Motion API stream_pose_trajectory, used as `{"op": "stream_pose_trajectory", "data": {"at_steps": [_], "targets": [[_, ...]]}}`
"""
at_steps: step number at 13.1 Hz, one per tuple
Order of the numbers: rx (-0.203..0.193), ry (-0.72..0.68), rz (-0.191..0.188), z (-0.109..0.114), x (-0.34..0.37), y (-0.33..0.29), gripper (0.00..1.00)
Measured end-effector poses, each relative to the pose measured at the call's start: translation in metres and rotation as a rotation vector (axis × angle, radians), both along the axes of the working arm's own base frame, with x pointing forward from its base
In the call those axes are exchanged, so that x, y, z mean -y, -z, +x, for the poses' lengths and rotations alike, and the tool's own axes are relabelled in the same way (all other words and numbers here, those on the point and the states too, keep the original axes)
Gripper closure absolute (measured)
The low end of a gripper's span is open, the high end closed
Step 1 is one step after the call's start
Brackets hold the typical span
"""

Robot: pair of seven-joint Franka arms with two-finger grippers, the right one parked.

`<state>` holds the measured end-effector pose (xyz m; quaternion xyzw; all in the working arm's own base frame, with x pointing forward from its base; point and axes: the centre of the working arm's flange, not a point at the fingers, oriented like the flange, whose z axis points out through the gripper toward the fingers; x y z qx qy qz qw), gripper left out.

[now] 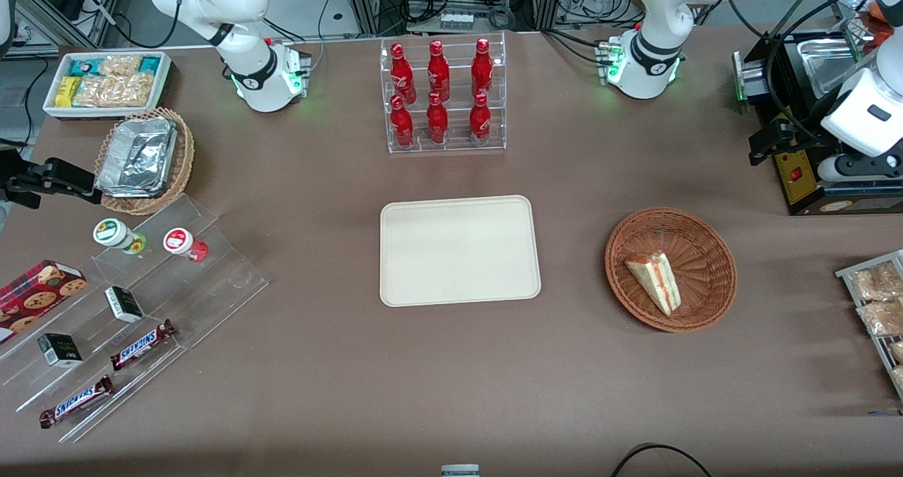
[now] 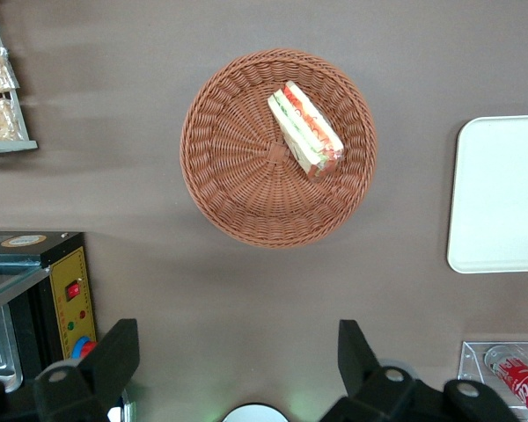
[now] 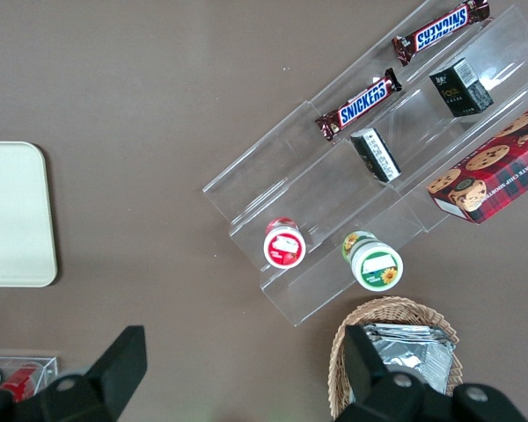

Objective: Place sandwich from basket to tray
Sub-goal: 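Move the left gripper down over the sandwich in the wicker basket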

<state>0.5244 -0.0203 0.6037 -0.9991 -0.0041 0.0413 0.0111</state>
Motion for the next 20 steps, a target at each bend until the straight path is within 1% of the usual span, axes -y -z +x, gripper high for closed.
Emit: {"op": "stream_pose_trajectory", "data": {"at_steps": [3,6,8,10,12,13,15,16,18,20], "targets": [[-0.005,0.000,0.002,0.010,0.001,0.012,0.00],[-0.003,-0.022,0.008,0.033,0.006,0.043,0.00],[0.003,-0.085,0.015,0.049,0.012,0.075,0.00],[0.027,-0.193,0.020,0.057,0.018,0.110,0.00],[0.056,-0.312,0.020,0.057,0.021,0.146,0.00],[0.068,-0.366,0.007,0.054,0.022,0.164,0.00],[0.099,-0.482,-0.033,0.049,0.029,0.196,0.00],[0.114,-0.527,-0.043,0.045,0.035,0.210,0.00],[0.135,-0.577,-0.054,0.039,0.050,0.234,0.00],[0.139,-0.587,-0.061,0.035,0.065,0.259,0.00]]}}
